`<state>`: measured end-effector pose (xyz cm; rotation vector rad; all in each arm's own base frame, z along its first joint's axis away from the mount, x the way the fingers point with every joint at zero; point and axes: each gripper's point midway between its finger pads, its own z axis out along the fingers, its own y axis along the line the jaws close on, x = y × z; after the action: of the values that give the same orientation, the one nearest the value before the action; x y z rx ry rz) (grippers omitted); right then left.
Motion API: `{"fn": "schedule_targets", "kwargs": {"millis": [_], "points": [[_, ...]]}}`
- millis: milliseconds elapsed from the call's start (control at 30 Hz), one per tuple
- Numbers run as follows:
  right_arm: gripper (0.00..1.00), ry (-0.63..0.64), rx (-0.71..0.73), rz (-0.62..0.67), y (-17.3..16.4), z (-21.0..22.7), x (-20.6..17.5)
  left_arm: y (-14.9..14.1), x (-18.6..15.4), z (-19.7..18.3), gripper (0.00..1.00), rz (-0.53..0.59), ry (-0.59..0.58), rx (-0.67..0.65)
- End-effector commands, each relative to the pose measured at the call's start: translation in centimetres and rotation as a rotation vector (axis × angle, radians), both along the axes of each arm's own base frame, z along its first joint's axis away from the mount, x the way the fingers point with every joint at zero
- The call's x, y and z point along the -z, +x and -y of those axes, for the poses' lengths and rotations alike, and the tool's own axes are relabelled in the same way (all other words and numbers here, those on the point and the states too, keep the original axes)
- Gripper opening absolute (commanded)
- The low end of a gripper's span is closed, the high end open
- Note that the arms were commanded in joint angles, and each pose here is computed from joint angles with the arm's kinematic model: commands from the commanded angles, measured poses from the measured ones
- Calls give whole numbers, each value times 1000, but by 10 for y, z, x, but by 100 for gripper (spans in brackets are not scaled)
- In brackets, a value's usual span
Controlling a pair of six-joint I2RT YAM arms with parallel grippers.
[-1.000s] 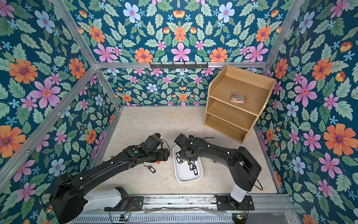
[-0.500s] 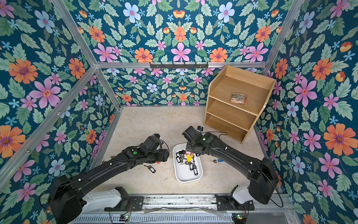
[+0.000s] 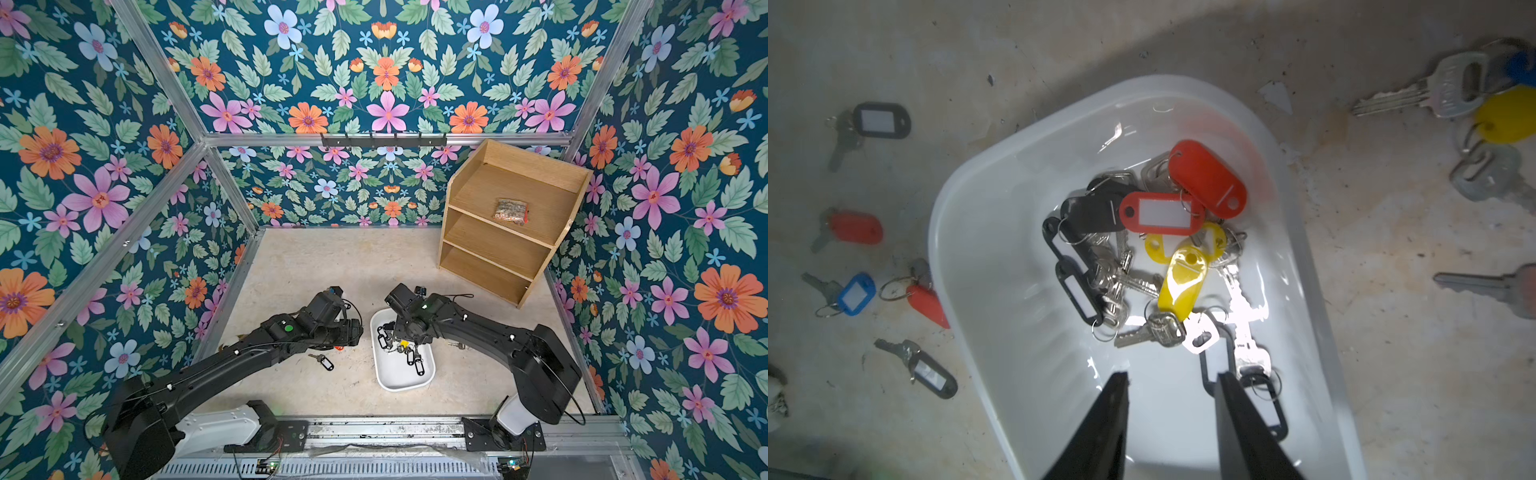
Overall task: Take the keys out of the storage box
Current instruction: Pick up the key from the storage box.
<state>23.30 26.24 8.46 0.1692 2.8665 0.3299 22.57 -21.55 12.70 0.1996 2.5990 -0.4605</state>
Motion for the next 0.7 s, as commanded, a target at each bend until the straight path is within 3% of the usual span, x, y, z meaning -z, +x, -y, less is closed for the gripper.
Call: {"fn": "schedule_targets", "kwargs": {"millis": [0,233,500,667], "points": [[42,0,-17,-13,4,-10,11,1,1,-2,86,5,6,-7],[46,-101,-30,-78,4,-7,50,0,3,-2,85,1,10,-5],[46,-120,-28,-102,1,-5,67,-1,5,-2,86,-4,12,-2],[33,-112,-23,-96,3,-6,69,0,4,-1,86,-4,9,-2]]}}
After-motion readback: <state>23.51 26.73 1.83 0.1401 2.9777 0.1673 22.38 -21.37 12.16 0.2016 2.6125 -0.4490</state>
